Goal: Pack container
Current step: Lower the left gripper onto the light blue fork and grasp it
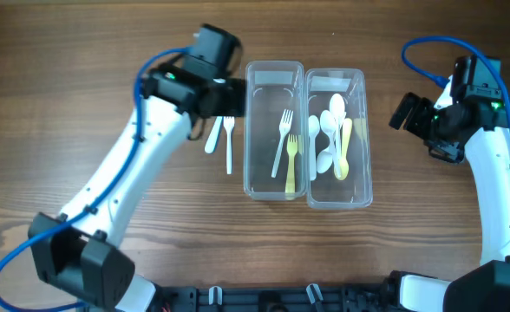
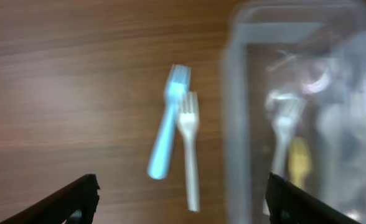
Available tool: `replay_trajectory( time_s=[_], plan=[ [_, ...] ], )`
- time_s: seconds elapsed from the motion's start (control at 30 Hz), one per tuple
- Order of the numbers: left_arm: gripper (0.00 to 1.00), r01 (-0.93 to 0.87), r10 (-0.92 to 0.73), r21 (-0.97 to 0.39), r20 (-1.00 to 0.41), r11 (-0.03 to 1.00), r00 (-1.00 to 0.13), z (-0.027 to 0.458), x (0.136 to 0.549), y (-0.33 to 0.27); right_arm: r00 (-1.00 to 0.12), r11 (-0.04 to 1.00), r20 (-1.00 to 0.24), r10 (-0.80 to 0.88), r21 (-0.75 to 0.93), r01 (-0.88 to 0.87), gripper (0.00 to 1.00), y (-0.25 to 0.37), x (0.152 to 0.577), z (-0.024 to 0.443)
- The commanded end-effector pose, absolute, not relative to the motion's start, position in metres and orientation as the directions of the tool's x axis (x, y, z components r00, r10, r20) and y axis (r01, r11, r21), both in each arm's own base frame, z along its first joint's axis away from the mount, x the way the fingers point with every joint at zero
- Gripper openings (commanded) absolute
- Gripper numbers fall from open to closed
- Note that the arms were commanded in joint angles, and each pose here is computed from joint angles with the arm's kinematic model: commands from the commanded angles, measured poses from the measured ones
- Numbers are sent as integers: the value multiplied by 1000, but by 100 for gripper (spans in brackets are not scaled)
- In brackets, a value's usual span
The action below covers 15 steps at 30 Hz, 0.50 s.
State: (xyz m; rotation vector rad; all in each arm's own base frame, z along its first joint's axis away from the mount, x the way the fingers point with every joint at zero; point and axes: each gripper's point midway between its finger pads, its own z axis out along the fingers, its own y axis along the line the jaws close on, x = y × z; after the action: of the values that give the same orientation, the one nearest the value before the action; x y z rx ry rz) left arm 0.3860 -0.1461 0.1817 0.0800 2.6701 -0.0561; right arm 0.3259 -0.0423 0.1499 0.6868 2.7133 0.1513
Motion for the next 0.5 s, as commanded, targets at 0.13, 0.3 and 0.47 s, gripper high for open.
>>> replay_trajectory(
  time_s=[0.13, 0.3, 0.47],
  plan=[
    [83, 213, 226, 78, -274, 974, -935, 91, 402, -110, -828, 876, -289, 481, 190, 443, 99, -41, 326, 150],
    [72, 279, 293, 93, -227, 956, -929, 55, 411, -110, -828, 876, -287, 481, 189, 443, 99, -41, 325, 150],
    [67, 290, 294, 52, -211, 956, -932, 29, 416, -119, -828, 876, -286, 481, 189, 444, 99, -41, 325, 150]
  ],
)
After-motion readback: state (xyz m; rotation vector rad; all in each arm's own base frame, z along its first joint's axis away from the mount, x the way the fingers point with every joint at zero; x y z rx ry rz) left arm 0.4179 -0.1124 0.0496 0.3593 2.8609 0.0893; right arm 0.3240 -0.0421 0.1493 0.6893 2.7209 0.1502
